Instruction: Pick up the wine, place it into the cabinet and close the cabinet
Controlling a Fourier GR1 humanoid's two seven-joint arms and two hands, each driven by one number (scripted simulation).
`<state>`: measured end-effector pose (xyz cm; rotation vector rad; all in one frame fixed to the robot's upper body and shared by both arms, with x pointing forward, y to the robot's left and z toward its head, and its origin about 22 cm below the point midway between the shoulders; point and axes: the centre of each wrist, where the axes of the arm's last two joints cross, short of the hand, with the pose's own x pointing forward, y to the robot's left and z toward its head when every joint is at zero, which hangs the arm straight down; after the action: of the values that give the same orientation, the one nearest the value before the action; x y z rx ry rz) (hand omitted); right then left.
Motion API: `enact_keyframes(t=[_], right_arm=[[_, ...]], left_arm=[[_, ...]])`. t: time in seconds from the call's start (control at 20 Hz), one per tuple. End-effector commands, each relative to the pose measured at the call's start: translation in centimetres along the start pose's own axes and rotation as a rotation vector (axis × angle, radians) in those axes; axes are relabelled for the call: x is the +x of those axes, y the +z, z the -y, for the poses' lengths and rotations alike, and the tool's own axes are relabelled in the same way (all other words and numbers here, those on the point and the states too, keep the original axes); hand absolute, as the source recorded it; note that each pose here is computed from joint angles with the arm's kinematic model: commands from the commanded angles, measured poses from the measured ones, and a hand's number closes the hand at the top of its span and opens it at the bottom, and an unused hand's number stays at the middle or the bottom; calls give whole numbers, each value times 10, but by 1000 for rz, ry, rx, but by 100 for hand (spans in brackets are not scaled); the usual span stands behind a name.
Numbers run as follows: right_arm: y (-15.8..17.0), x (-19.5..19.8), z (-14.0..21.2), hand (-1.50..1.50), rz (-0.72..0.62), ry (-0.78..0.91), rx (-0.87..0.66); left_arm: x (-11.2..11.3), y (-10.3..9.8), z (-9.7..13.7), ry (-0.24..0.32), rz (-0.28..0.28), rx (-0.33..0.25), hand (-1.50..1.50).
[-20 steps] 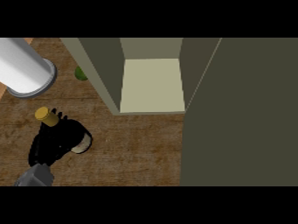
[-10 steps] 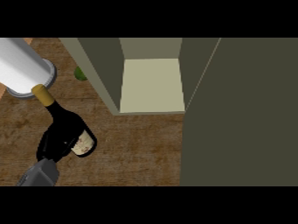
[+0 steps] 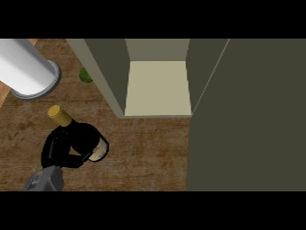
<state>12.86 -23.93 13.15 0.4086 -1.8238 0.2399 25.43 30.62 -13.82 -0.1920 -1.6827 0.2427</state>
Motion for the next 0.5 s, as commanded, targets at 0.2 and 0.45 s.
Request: enact_keyframes(t=[0.2,0.45], right_arm=[[16,34,-11,-150,21,14,28],[14,32,-9,-150,33,25,11]], left_arm=[[-5,19,12,-271,82,-57,150],[-1,11,59,-352,45,-66,150]])
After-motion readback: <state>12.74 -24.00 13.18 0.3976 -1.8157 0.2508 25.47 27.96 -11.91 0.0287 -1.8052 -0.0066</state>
